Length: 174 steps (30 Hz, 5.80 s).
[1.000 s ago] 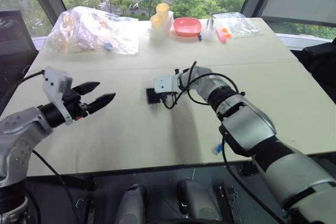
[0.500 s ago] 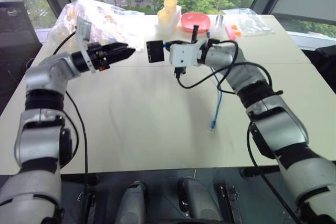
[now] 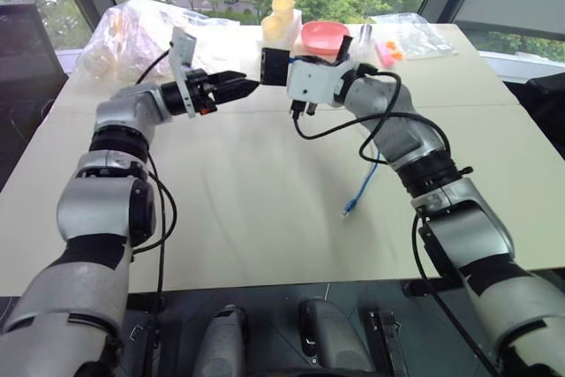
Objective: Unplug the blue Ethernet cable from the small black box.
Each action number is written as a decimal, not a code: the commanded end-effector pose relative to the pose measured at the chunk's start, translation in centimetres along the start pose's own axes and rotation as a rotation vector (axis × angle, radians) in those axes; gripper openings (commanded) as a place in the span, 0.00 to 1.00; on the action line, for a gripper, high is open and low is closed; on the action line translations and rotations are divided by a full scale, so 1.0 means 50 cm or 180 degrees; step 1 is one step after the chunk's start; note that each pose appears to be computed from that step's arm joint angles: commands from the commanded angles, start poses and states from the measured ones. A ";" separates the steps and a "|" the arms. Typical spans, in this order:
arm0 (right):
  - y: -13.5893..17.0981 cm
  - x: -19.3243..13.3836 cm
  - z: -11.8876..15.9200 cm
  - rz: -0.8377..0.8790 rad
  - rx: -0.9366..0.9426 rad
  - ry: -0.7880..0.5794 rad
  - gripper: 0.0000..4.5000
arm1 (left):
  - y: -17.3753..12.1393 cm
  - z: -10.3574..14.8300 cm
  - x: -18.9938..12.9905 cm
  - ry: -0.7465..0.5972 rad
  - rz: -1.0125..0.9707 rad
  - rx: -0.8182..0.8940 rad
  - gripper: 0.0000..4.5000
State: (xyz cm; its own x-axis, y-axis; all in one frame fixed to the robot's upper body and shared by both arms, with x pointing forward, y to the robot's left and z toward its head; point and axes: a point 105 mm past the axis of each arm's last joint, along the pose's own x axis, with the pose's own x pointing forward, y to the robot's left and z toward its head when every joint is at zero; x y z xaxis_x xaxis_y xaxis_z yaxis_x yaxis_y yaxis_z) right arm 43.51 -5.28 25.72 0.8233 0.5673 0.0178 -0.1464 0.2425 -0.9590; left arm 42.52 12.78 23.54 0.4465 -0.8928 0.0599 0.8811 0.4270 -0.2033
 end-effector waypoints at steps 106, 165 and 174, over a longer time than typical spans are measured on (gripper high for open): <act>-0.112 -0.234 0.155 0.1866 0.4720 -0.1393 0.50 | -0.199 0.110 -0.010 -0.0411 -0.2033 0.0357 0.11; 0.164 -0.232 -0.277 -0.0418 0.4051 0.0972 0.02 | -0.096 -0.037 0.043 -0.0504 -0.0321 0.0508 0.11; 0.151 -0.213 -0.281 -0.0713 0.4084 0.0795 0.82 | -0.081 -0.085 0.072 -0.0542 0.0250 0.0786 0.11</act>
State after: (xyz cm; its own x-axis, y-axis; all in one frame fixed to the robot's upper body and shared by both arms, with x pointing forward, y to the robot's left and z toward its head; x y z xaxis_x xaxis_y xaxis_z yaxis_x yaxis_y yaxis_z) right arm 41.03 -20.34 12.60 0.9467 0.3043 -0.1055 -0.3041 0.9525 0.0188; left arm 39.65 7.45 19.90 0.4969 -0.8425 0.2078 0.8635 0.5038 -0.0226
